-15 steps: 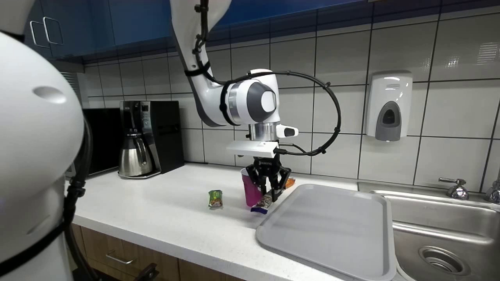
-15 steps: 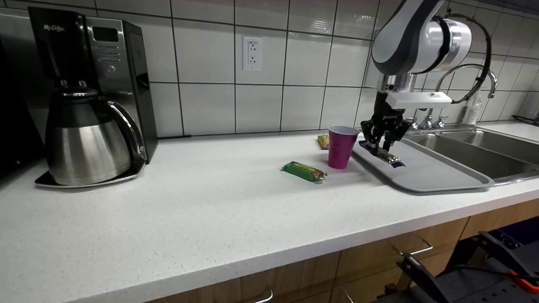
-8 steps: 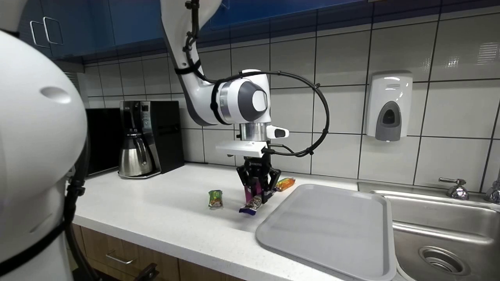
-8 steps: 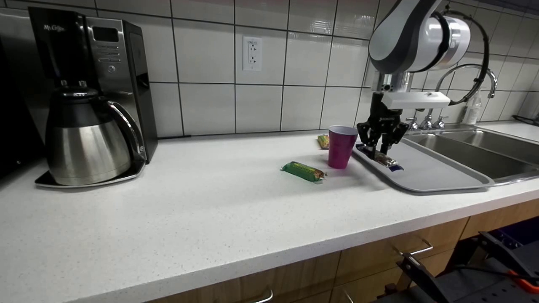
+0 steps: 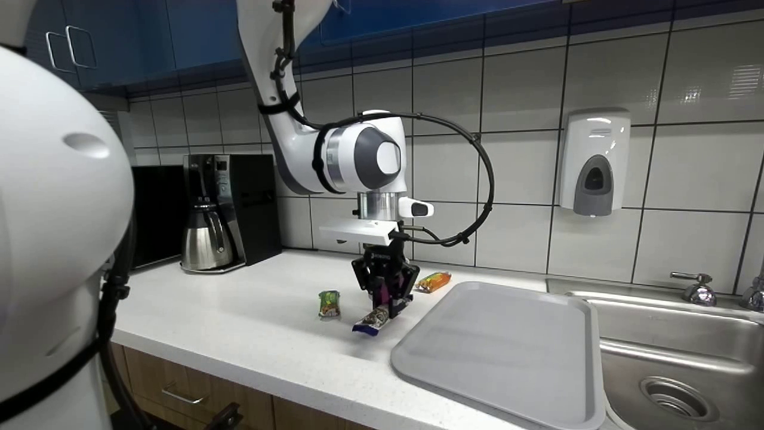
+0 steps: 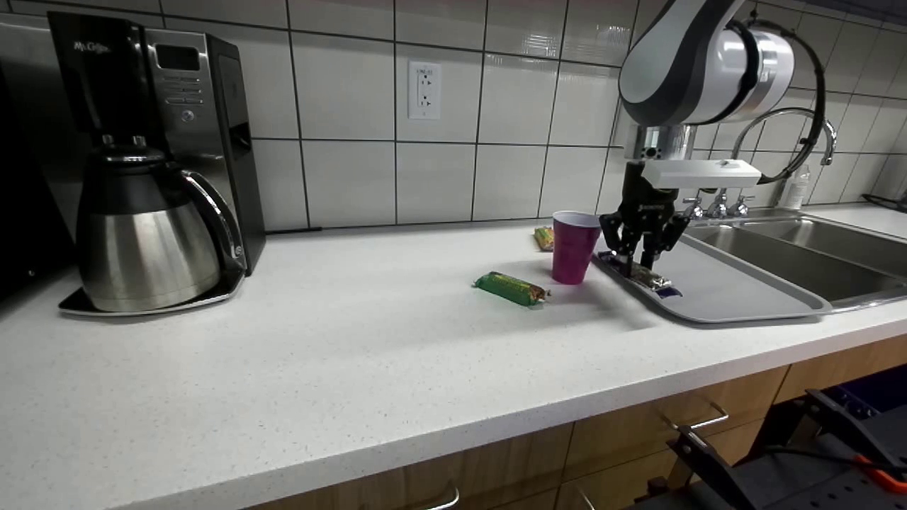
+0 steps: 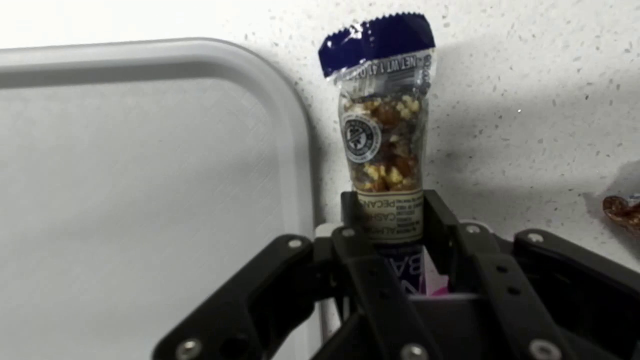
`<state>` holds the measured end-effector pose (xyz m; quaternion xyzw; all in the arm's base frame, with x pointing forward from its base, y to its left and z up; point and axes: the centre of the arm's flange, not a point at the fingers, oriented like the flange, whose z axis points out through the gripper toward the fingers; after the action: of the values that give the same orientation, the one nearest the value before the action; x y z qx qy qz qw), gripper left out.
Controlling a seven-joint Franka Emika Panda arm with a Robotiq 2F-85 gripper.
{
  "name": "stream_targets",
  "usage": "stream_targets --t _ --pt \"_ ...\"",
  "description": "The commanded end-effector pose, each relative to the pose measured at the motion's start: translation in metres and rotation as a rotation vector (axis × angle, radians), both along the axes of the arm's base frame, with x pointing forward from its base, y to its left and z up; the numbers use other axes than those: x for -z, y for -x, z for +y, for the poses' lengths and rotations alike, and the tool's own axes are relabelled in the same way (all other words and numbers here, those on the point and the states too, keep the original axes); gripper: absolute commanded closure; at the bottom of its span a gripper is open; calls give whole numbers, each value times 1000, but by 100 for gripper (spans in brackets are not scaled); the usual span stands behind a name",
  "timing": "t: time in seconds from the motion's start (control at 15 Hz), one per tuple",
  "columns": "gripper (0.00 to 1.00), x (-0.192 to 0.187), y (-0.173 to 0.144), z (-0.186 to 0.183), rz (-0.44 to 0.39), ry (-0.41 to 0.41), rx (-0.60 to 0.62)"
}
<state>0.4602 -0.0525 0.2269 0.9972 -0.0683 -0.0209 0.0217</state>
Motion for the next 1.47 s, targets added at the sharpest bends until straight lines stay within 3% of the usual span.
stream_targets --t 0.0,1.4 --pt "92 -6 11 13 18 -14 -3" --pt "92 25 21 23 74 -13 -16"
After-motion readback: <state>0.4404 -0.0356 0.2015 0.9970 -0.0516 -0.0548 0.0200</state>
